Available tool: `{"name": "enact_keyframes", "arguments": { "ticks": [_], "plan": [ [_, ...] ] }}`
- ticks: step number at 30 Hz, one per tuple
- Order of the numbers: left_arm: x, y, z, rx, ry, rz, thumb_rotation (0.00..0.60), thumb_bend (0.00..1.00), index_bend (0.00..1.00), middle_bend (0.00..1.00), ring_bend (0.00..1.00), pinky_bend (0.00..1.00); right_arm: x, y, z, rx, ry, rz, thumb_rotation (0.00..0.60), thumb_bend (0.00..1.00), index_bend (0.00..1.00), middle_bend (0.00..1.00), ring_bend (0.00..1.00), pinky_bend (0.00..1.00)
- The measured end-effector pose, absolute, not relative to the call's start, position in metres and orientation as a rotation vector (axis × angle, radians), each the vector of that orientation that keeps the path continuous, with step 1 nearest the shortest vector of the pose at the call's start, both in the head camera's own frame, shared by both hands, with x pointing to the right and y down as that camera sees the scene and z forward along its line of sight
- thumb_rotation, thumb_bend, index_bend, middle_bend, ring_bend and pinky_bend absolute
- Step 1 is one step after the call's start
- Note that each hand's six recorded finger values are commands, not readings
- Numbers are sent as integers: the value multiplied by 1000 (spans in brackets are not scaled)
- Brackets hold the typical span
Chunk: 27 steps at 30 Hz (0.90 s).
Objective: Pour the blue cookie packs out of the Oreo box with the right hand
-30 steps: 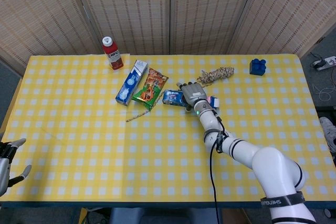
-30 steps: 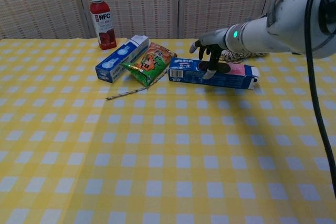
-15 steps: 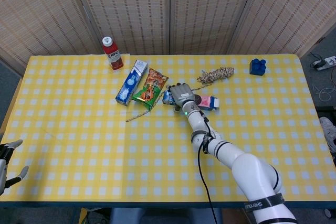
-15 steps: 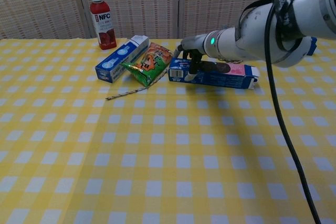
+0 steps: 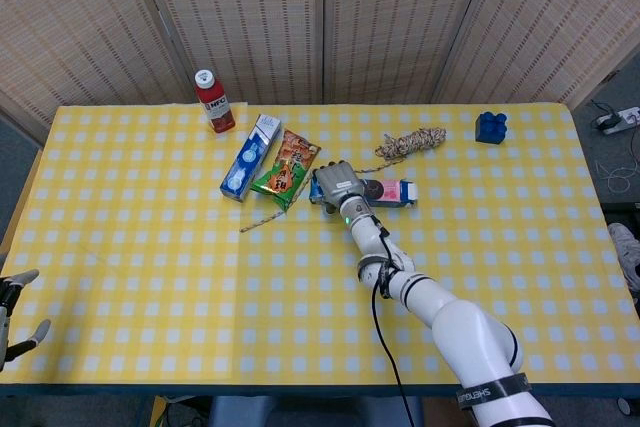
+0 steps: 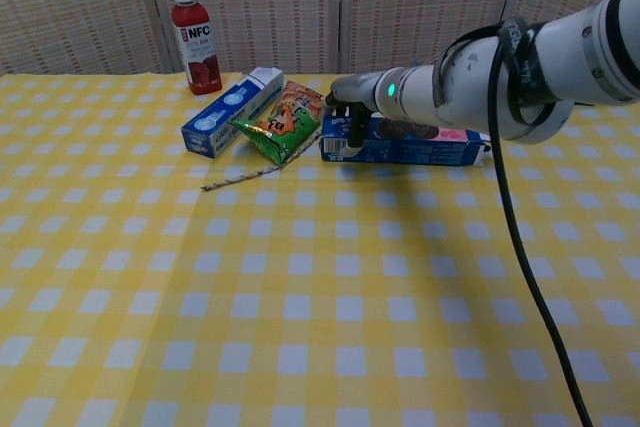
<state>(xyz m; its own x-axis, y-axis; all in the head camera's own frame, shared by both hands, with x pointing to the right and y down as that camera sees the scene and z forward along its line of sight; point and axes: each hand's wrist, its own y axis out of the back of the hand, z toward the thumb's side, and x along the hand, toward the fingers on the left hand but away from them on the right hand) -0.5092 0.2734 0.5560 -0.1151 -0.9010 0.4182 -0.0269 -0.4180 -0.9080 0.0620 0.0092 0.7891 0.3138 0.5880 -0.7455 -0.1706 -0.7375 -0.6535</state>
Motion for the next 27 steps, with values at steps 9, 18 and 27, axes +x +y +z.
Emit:
{"name": "enact_keyframes", "arguments": {
  "ticks": [9, 18, 27],
  "plan": [
    [-509, 274, 556, -1464, 1062, -1619, 600, 268, 256, 249, 192, 122, 67, 6, 791, -1906, -393, 1494, 600, 325, 352, 322, 221, 197],
    [-509, 274, 556, -1466, 1062, -1615, 600, 268, 257, 249, 192, 122, 59, 15, 787, -1949, -370, 1438, 600, 337, 372, 336, 242, 211],
    [-504, 272, 556, -1477, 1062, -1590, 600, 268, 257, 249, 192, 122, 45, 41, 753, -2116, -331, 1267, 600, 336, 378, 341, 249, 231]
  ]
}}
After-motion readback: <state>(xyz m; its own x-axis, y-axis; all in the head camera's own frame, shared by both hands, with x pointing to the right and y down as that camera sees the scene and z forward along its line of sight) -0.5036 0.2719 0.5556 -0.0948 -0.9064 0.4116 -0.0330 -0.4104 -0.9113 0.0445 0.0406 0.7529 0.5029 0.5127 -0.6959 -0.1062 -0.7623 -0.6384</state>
